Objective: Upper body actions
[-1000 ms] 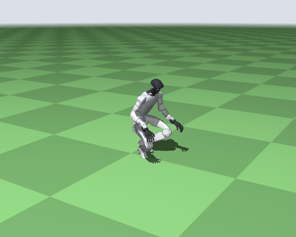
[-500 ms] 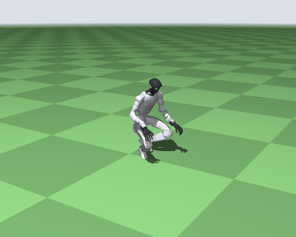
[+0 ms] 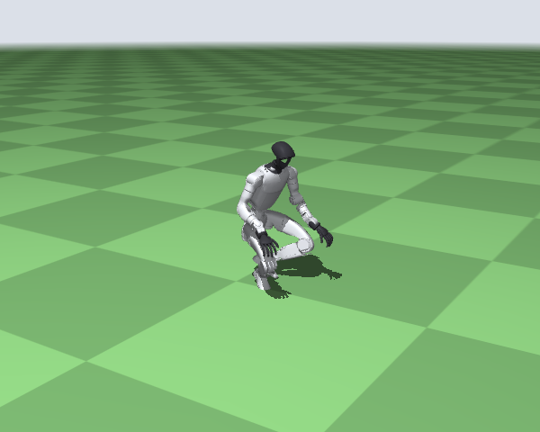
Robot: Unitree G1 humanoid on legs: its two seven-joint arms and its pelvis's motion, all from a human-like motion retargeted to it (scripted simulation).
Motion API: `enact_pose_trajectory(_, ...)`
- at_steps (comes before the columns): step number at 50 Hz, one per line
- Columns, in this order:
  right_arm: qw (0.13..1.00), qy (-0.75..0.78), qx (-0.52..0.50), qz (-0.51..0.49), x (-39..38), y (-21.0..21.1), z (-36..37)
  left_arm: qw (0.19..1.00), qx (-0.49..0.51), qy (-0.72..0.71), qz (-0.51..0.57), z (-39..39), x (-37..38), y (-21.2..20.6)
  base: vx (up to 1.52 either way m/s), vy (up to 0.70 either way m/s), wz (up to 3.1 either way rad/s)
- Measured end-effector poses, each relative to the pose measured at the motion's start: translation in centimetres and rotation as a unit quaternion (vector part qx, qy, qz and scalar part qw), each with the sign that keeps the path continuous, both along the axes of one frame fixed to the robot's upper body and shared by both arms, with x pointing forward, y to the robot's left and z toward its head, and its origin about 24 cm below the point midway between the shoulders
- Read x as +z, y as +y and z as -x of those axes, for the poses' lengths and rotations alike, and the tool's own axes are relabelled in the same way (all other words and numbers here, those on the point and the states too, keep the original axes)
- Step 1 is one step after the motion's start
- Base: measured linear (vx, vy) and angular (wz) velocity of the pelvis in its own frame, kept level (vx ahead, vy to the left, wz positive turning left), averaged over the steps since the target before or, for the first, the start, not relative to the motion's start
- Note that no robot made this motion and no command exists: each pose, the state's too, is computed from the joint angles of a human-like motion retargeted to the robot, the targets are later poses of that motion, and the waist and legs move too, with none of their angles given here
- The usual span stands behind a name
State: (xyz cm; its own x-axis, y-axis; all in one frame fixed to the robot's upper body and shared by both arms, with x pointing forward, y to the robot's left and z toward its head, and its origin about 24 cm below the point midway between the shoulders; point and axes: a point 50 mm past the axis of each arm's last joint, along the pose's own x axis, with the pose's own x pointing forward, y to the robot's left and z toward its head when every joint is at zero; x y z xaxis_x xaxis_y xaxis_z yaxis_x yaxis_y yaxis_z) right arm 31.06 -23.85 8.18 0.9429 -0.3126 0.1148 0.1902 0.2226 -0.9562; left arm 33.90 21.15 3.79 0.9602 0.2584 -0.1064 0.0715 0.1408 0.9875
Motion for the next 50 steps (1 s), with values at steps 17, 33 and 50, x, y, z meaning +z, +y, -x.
enact_pose_trajectory(17, 0.987, 0.041, 0.013, -0.153, -8.7, 1.2, 0.2, 0.999, 0.002, 0.025, 0.041, 2.3, -5.4, 1.2, -0.08, -0.09, -0.18)
enact_pose_trajectory(33, 0.933, 0.247, -0.031, -0.260, -15.5, 5.9, 2.6, 0.993, 0.033, 0.109, 0.006, 7.0, -10.1, 4.0, -0.05, -0.03, -0.27)
enact_pose_trajectory(50, 0.828, 0.534, -0.062, -0.158, -23.5, 0.8, 18.0, 0.934, 0.167, 0.288, 0.130, 20.1, -17.8, 4.3, 0.13, 0.03, 0.03)
